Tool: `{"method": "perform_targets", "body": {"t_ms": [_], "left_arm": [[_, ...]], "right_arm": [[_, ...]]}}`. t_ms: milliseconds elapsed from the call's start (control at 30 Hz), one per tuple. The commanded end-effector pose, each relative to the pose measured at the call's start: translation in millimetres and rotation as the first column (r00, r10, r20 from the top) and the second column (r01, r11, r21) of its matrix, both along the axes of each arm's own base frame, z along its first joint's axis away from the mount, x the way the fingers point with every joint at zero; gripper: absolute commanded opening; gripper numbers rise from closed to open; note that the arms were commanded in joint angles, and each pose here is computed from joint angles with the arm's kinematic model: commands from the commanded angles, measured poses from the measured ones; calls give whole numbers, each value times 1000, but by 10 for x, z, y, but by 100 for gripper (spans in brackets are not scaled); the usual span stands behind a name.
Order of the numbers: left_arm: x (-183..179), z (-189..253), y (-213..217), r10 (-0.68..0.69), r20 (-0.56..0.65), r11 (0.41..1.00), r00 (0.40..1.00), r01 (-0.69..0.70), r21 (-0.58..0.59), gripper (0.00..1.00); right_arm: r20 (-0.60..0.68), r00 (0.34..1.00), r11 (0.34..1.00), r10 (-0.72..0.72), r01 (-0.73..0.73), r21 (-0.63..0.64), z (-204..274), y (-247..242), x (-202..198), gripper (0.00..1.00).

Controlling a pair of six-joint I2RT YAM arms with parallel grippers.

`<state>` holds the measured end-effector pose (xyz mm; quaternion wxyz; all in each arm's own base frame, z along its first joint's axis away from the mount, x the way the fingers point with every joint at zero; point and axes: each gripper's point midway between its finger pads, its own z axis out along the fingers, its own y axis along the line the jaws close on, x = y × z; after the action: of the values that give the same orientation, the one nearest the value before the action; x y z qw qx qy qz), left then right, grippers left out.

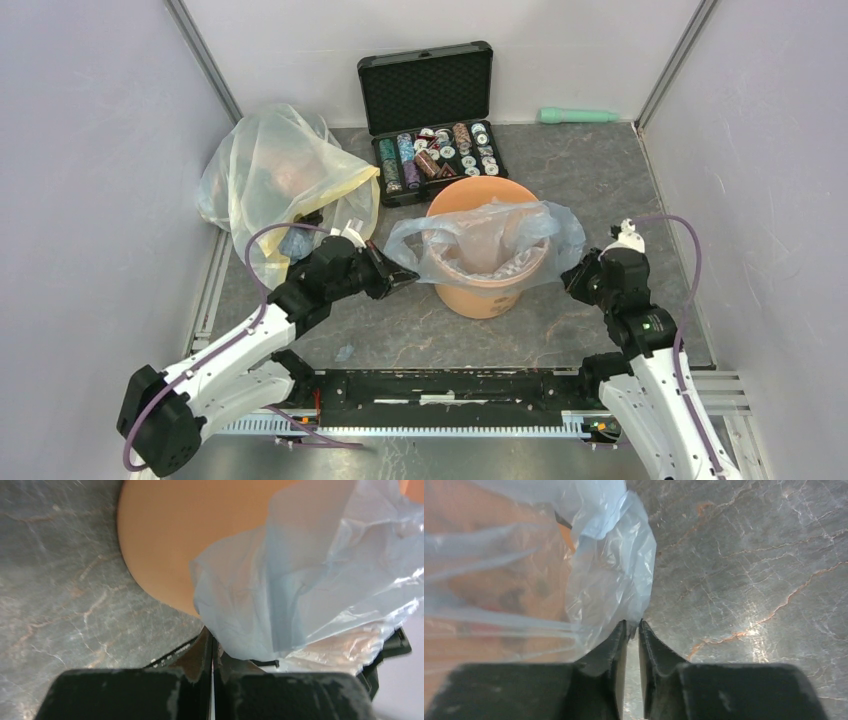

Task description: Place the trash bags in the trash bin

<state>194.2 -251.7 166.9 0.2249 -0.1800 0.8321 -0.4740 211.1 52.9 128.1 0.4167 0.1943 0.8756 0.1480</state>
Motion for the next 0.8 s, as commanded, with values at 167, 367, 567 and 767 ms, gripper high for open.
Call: {"method": "perform_targets", "body": {"t_ms": [167, 367, 567, 767], "left_arm": [[440, -139, 354, 70, 80, 980, 994, -83, 181, 26], [407, 35, 458, 36, 142, 965, 989, -71, 252, 61], [342, 327, 668, -2, 258, 935, 966, -90, 344, 67], [470, 523, 763, -101, 396, 884, 913, -100, 457, 62]], "right_arm": [[331, 940, 974, 83, -5, -228, 971, -246, 137, 61], [398, 889, 942, 227, -97, -322, 1271, -145, 166, 81], [364, 880, 921, 306, -177, -347, 1295, -27, 272, 82], [438, 810, 902, 389, -239, -359, 1447, 144, 354, 74]]}}
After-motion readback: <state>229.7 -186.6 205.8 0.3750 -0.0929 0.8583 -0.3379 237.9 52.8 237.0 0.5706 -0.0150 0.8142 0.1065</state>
